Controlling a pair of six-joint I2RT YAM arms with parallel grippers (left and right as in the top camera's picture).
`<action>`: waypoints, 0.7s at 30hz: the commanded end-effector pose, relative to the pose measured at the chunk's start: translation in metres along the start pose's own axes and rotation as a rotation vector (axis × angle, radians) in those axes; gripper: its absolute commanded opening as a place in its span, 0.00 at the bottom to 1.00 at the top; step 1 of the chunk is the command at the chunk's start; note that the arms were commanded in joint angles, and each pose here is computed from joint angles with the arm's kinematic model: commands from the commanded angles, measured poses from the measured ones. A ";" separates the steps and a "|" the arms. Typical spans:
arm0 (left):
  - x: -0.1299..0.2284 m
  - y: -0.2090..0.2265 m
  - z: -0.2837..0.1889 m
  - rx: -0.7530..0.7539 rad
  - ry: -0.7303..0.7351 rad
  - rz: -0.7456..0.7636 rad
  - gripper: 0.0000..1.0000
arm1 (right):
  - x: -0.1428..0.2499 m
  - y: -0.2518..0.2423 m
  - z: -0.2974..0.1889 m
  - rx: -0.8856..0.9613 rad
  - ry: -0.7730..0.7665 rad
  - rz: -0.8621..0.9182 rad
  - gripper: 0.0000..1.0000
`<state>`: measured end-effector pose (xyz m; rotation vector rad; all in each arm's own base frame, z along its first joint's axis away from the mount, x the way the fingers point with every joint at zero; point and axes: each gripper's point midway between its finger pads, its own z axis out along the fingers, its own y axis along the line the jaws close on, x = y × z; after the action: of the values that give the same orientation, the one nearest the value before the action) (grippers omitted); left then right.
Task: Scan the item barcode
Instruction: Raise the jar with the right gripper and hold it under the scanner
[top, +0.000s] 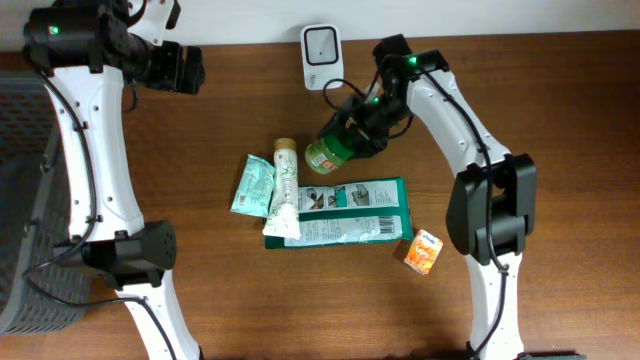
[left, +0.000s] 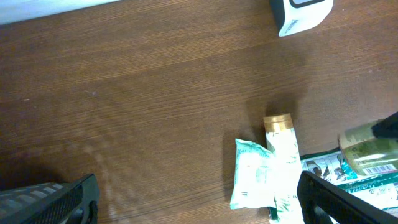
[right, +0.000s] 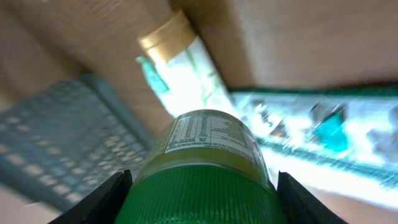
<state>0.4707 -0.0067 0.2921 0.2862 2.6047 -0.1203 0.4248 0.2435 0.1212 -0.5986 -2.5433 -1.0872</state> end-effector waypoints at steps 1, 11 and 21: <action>-0.002 0.000 -0.005 0.001 -0.018 0.018 0.99 | 0.023 0.029 -0.009 -0.128 0.131 0.195 0.45; -0.002 0.000 -0.005 0.001 -0.018 0.018 0.99 | 0.037 0.044 -0.014 -0.189 0.241 0.350 0.45; -0.002 0.000 -0.005 0.001 -0.018 0.018 0.99 | -0.013 -0.007 -0.007 0.063 -0.098 0.159 0.45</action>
<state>0.4707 -0.0067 0.2922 0.2864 2.6047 -0.1208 0.4210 0.2501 0.1309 -0.9028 -2.2930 -1.0392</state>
